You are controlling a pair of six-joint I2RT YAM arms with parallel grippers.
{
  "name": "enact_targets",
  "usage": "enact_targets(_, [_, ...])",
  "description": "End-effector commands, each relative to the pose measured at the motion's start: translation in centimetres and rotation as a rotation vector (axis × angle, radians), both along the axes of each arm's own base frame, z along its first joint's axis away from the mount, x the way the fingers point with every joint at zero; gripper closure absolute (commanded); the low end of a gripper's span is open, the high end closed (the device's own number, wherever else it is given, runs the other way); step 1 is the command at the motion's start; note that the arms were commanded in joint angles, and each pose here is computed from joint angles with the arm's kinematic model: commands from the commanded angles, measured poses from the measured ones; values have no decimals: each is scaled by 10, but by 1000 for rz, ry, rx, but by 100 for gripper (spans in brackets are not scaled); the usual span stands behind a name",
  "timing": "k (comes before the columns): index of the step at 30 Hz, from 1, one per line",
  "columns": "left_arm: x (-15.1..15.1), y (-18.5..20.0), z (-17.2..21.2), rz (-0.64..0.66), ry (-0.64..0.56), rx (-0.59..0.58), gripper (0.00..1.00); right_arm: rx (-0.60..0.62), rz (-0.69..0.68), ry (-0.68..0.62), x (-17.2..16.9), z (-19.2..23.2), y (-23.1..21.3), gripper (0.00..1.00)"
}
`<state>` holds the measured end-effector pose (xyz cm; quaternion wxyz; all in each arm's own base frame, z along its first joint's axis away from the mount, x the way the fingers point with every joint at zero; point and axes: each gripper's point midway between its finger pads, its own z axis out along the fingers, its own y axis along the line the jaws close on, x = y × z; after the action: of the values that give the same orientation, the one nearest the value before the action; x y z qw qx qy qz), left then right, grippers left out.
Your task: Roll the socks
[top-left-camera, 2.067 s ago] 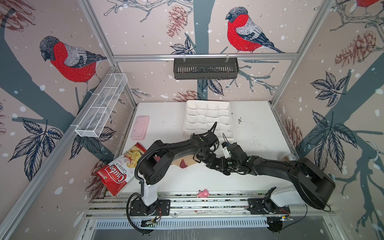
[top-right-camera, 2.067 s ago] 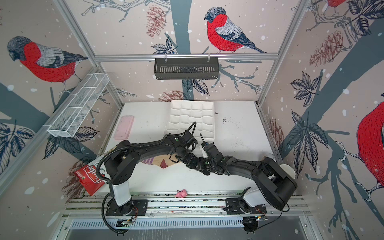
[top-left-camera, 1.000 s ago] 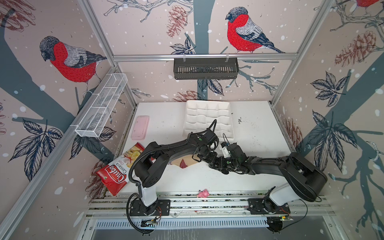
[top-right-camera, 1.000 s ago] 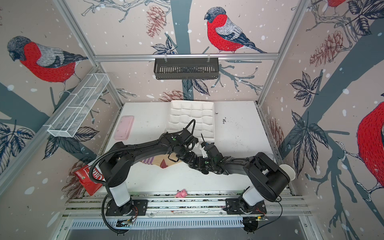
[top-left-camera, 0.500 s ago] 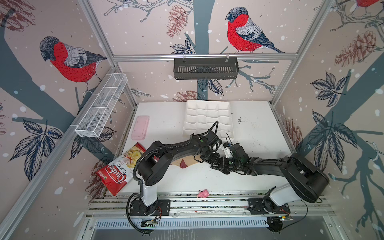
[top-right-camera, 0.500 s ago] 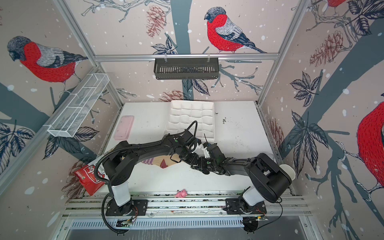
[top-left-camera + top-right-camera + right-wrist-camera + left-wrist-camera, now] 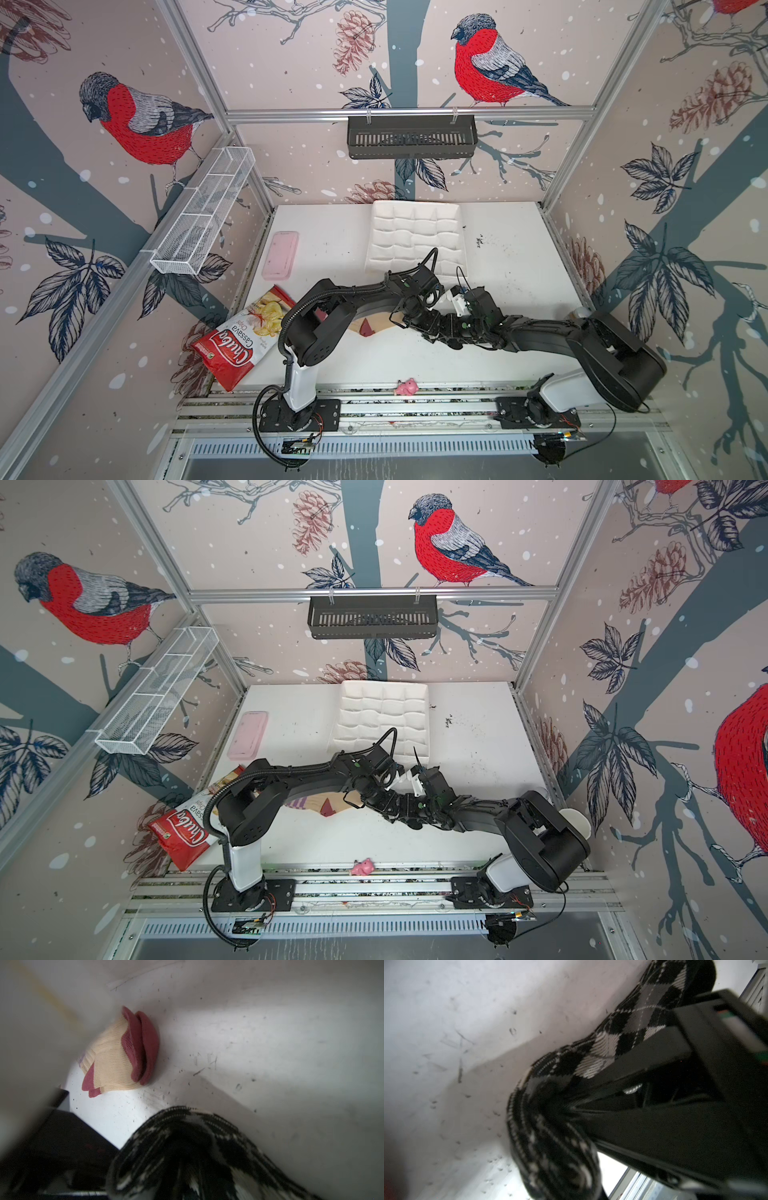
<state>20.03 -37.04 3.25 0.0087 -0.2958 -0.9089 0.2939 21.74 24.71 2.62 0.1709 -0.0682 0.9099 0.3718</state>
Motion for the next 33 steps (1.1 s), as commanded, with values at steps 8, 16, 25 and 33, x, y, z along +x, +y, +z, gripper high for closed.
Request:
enact_targets(8, [13, 3, -16, 23, -53, 38, 89, -58, -29, 6, -3, 3, -17, 71])
enact_targets(16, [20, 6, -11, 45, -64, 24, 89, -68, -80, -39, 3, 18, -32, 69])
enact_targets(25, [24, 1, -7, 53, -69, -12, 84, -9, -63, -86, 5, 39, -24, 64])
enact_targets(33, [26, 1, -4, 56, -72, -24, 84, -31, -63, -72, 14, 29, -19, 60])
